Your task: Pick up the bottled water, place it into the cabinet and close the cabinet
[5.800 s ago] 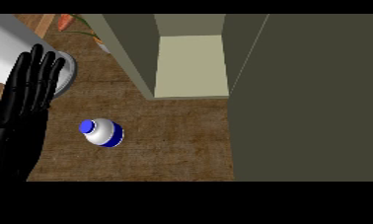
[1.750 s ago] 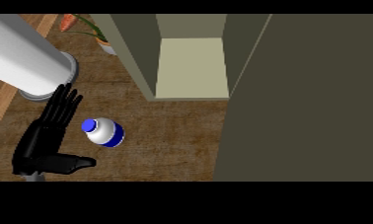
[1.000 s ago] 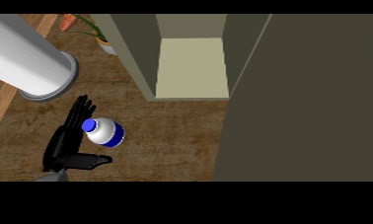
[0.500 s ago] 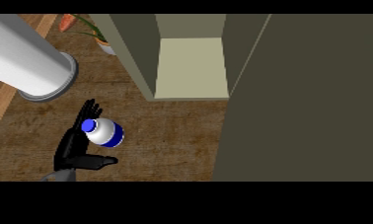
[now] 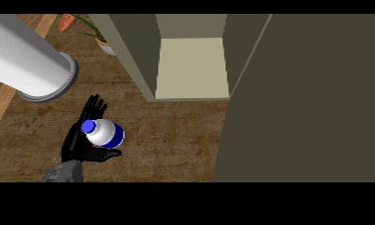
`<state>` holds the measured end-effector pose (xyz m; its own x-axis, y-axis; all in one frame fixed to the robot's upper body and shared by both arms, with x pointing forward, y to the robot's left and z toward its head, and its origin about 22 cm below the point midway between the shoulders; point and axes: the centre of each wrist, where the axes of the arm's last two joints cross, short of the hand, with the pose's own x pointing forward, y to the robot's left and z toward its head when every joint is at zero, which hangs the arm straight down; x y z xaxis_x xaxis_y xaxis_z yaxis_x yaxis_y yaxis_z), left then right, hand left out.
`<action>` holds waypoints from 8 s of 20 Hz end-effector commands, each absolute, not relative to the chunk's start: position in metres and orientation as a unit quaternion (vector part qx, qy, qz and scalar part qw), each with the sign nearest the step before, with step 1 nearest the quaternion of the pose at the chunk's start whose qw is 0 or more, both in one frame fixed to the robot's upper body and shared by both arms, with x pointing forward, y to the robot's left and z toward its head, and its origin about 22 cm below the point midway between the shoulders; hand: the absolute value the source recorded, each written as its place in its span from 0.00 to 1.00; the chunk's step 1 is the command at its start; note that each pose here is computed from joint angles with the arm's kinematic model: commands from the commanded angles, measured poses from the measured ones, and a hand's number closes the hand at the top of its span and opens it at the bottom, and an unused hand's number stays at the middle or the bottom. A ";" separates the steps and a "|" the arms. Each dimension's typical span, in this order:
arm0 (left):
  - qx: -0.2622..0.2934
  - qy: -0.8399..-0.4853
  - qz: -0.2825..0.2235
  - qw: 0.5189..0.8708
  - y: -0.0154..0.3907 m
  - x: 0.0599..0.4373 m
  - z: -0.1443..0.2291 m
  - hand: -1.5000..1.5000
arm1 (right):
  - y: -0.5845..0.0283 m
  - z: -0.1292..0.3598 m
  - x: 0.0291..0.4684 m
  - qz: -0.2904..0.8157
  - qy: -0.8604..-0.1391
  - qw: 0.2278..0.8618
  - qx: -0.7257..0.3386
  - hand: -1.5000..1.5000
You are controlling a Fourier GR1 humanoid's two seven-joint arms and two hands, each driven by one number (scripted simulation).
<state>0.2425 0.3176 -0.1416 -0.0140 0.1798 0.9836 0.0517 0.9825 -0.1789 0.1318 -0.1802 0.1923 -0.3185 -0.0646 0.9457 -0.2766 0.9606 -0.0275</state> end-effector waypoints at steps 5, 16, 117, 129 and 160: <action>-0.133 -0.708 0.070 0.690 0.312 0.248 -0.147 0.00 | -0.191 0.203 0.100 0.071 -0.823 0.554 0.103 0.00; -0.161 -0.729 0.032 0.665 0.278 0.259 -0.150 1.00 | -0.209 0.204 0.109 0.080 -0.825 0.553 0.086 0.00; 0.106 -0.749 0.132 0.641 0.161 0.369 -0.028 0.00 | -0.351 0.175 0.173 0.075 -0.842 0.525 0.103 0.00; 0.114 -0.765 0.105 0.625 0.162 0.378 -0.017 0.00 | -0.352 0.171 0.177 0.087 -0.833 0.535 0.111 0.00; -0.085 -0.787 0.087 0.605 0.118 0.357 -0.041 1.00 | -0.350 0.183 0.162 0.141 -0.822 0.544 0.093 1.00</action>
<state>0.3159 0.2132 -0.1073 0.0152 -0.0110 0.9998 -0.2702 0.9627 0.0147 0.1659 -0.3539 0.1818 -0.4009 -0.0105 0.9161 -0.2805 0.9533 -0.1118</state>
